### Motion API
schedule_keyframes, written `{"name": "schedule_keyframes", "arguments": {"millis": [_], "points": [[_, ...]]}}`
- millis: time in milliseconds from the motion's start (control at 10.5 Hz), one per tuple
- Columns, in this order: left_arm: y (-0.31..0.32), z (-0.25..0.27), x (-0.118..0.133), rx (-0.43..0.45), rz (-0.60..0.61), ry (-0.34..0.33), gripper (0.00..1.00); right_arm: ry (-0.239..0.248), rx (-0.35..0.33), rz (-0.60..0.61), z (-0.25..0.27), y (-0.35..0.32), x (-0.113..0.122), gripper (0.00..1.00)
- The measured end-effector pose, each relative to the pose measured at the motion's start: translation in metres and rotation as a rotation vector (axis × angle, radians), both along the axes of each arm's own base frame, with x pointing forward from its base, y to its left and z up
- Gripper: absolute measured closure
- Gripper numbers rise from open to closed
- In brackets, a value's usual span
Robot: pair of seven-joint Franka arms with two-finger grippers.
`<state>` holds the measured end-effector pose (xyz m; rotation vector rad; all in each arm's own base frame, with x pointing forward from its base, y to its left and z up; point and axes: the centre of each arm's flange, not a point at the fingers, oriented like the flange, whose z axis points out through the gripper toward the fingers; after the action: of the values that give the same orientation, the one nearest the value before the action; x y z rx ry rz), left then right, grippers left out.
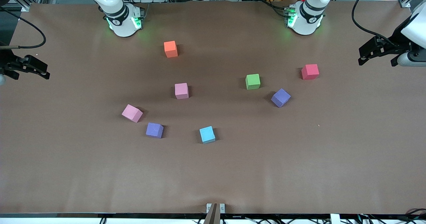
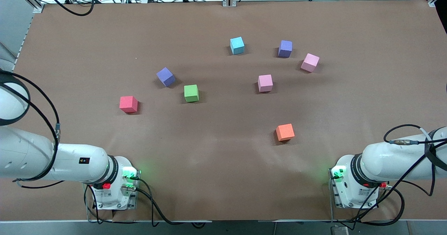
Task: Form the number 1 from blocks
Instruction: 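Reach the right gripper to a pink cube while the left gripper reaches a purple cube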
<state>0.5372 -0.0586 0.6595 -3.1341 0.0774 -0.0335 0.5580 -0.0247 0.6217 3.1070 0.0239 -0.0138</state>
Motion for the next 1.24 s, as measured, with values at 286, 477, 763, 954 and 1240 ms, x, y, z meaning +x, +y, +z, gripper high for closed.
{"name": "schedule_keyframes", "arguments": {"millis": [286,477,763,954,1240], "points": [[0.000,0.000,0.000,0.000,0.000,0.000,0.00,0.000,0.000,0.000,0.000,0.000,0.000,0.00],[-0.001,-0.002,0.000,0.000,-0.002,0.005,0.00,0.000,0.000,0.000,0.000,0.000,0.000,0.00],[-0.006,-0.026,0.009,0.004,-0.011,0.054,0.00,0.012,0.003,0.015,-0.020,0.008,0.013,0.00],[-0.016,-0.065,0.020,-0.002,-0.025,0.132,0.00,0.025,0.004,0.047,-0.061,0.026,0.037,0.00],[-0.053,-0.140,0.039,-0.007,0.028,0.230,0.00,0.084,0.060,0.115,-0.149,0.049,0.069,0.00]]}}
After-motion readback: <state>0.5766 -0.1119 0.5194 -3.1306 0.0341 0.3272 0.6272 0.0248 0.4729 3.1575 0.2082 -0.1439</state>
